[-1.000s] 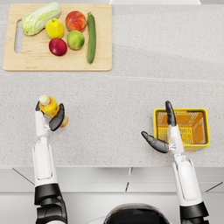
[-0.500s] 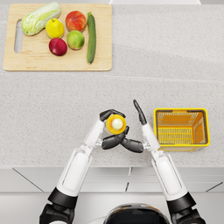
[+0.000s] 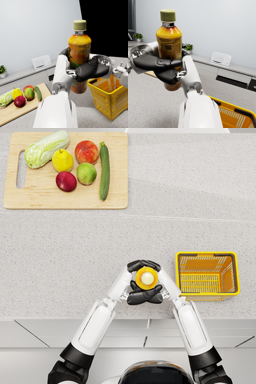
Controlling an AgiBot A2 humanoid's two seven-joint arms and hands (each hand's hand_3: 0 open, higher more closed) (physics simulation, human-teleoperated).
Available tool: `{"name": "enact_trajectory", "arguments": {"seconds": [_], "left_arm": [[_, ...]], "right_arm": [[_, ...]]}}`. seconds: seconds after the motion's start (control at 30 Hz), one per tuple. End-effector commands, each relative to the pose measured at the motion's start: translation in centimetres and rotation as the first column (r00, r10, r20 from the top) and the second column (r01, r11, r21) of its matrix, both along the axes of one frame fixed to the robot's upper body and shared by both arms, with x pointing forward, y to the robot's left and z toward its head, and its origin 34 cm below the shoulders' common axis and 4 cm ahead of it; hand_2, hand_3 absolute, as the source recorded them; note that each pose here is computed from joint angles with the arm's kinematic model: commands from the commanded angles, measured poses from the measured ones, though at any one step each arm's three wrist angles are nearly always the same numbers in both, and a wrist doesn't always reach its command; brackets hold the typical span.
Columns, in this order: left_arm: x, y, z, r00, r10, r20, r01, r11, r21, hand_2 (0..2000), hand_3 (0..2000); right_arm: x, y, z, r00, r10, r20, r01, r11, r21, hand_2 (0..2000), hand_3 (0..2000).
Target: Pick up the lemon tea and place it into the yellow basket
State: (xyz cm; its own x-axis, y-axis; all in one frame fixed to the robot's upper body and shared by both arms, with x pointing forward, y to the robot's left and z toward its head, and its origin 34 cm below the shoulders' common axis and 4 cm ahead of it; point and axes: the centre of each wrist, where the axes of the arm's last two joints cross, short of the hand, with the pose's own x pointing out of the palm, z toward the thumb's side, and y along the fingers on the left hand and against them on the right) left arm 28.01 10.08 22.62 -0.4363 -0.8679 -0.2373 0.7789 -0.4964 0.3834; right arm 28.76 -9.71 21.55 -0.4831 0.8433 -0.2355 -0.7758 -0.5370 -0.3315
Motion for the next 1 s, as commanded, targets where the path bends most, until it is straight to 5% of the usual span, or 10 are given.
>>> {"name": "enact_trajectory", "arguments": {"seconds": [0.03, 0.1, 0.13, 0.27, 0.47, 0.77, 0.8, 0.83, 0.97, 1.0], "left_arm": [[-0.1, 2.0, -0.3, 0.998, 0.068, -0.007, -0.068, 0.998, -0.018, 0, 693], [-0.7, 4.5, -0.2, 0.989, 0.147, -0.001, -0.147, 0.988, -0.040, 0, 40], [-1.1, 5.8, 0.0, 0.982, 0.189, 0.008, -0.188, 0.981, -0.057, 0, 0], [-1.9, 11.3, 1.2, 0.922, 0.387, 0.035, -0.378, 0.914, -0.150, 0, 0], [-0.5, 15.6, 1.1, 0.847, 0.531, -0.011, -0.523, 0.829, -0.198, 0, 0], [-0.5, 16.0, 0.2, 0.837, 0.545, -0.048, -0.543, 0.816, -0.197, 0, 0], [-0.6, 16.0, 0.1, 0.837, 0.546, -0.050, -0.544, 0.816, -0.197, 0, 0], [-0.7, 16.1, 0.1, 0.834, 0.549, -0.050, -0.547, 0.813, -0.200, 0, 0], [0.0, 16.1, 1.2, 0.836, 0.548, -0.024, -0.540, 0.813, -0.218, 0, 0], [0.3, 16.4, 2.5, 0.831, 0.556, 0.012, -0.538, 0.809, -0.238, 0, 0]], "right_arm": [[0.6, -1.4, 2.6, 0.995, -0.068, 0.071, 0.063, 0.996, 0.068, 2000, 2000], [1.3, -3.1, 3.6, 0.986, -0.141, 0.087, 0.130, 0.984, 0.122, 2000, 2000], [1.6, -4.2, 4.0, 0.979, -0.180, 0.092, 0.166, 0.975, 0.145, 2000, 2000], [2.5, -9.5, 4.1, 0.936, -0.346, 0.060, 0.326, 0.920, 0.219, 2000, 2000], [1.5, -14.3, 1.9, 0.866, -0.498, -0.033, 0.487, 0.829, 0.275, 2000, 2000], [1.5, -15.6, -3.9, 0.727, -0.500, -0.471, 0.592, 0.803, 0.062, 2000, 2000], [1.7, -15.4, -4.1, 0.725, -0.487, -0.487, 0.576, 0.816, 0.043, 639, 1673], [1.5, -15.2, -3.8, 0.714, -0.502, -0.487, 0.595, 0.802, 0.045, 0, 1347], [1.1, -13.7, -0.3, 0.791, -0.564, -0.238, 0.608, 0.768, 0.200, 0, 40], [0.8, -13.5, 1.5, 0.805, -0.576, -0.142, 0.592, 0.766, 0.251, 0, 0]]}}
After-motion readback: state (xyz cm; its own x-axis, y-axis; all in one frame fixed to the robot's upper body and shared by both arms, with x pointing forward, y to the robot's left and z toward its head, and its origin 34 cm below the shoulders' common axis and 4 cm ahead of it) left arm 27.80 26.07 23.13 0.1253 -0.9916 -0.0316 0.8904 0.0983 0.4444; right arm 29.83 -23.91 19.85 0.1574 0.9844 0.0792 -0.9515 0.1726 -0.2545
